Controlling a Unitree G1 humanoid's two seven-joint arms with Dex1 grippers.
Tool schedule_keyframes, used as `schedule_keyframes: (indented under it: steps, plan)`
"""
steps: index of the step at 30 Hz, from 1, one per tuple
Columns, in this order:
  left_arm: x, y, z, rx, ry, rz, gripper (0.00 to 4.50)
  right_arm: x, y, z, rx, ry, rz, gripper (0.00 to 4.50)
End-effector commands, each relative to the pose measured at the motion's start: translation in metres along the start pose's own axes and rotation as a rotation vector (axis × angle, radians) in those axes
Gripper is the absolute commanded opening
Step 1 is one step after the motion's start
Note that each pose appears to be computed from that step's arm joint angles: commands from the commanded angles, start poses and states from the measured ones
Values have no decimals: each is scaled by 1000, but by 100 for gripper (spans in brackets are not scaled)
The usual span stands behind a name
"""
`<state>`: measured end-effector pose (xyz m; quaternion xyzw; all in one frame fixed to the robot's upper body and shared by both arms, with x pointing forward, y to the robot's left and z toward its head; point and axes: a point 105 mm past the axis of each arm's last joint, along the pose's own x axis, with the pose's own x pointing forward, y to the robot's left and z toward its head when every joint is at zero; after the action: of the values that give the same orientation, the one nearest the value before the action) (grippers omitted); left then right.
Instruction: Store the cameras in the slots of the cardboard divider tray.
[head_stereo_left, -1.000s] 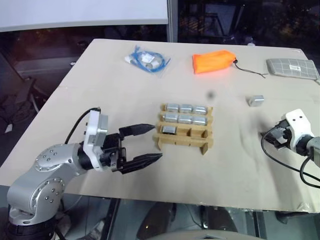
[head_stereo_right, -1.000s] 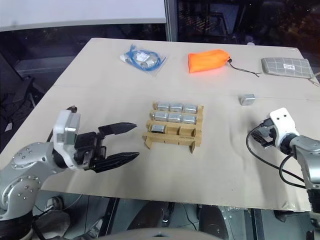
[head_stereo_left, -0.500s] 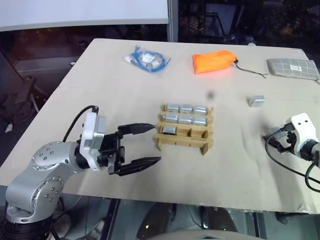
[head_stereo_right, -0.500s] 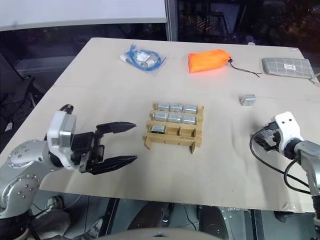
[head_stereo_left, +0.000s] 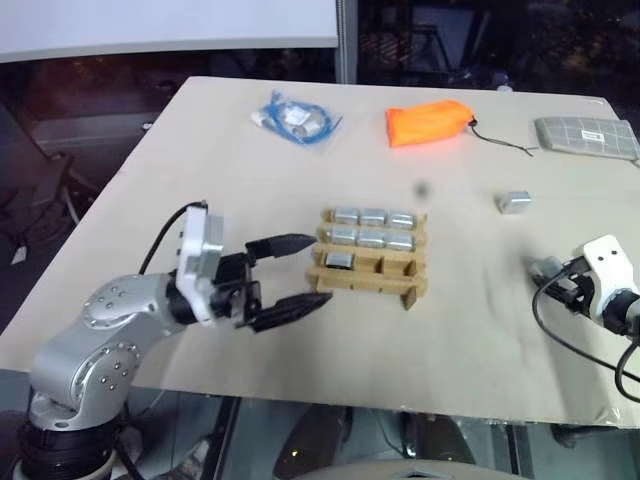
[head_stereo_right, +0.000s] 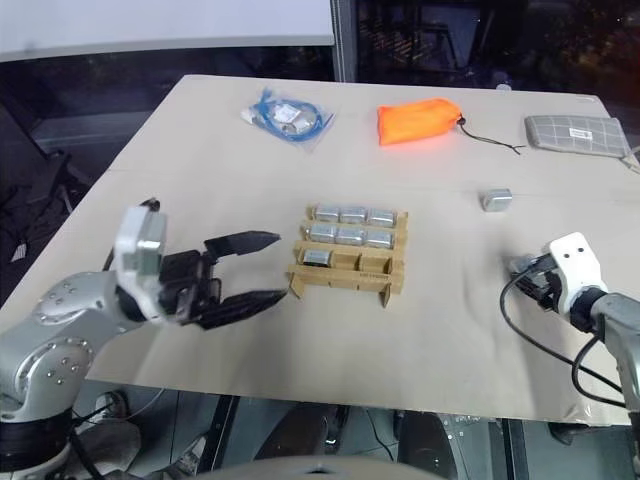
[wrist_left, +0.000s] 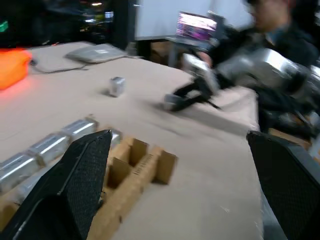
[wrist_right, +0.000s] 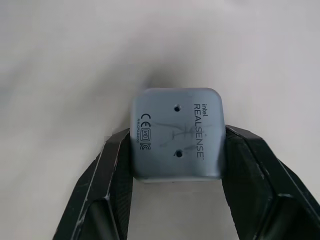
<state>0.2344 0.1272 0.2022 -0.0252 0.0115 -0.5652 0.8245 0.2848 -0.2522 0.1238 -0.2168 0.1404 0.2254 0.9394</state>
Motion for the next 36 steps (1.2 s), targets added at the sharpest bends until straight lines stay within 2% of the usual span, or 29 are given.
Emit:
schedule_keyframes:
  steps: [1, 6, 11, 18, 21, 25, 26, 27, 28, 29, 33, 36]
  plan:
    - [26, -2, 8, -161, 49, -5, 450, 2, 61, 92, -364, -328, 160, 193]
    - [53, 5, 19, -343, 42, 19, 450, 1, 115, 139, -479, -543, 270, 193]
    - [63, 5, 22, -428, 60, 42, 450, -3, 128, 158, -533, -618, 291, 193]
    - [66, 4, 21, -430, 79, 46, 450, -7, 137, 166, -540, -658, 308, 193]
    - [68, 2, 20, -428, 83, 39, 364, -8, 141, 168, -526, -671, 319, 193]
    - [71, 2, 20, -421, 81, 24, 172, -9, 146, 170, -493, -681, 343, 193]
    - [71, 1, 20, -418, 82, 18, 167, -9, 148, 169, -480, -676, 360, 193]
    - [71, 1, 20, -416, 83, 14, 100, -10, 151, 167, -441, -664, 408, 193]
    - [71, 0, 22, -408, 82, 1, 97, -10, 151, 168, -423, -667, 414, 193]
    - [71, 0, 23, -398, 81, -7, 76, -11, 149, 169, -413, -668, 410, 273]
    - [67, 7, 26, -314, 90, 1, 73, -10, 141, 167, -443, -644, 340, 431]
    - [63, 23, 29, -221, 81, 23, 73, -13, 130, 153, -422, -583, 293, 431]
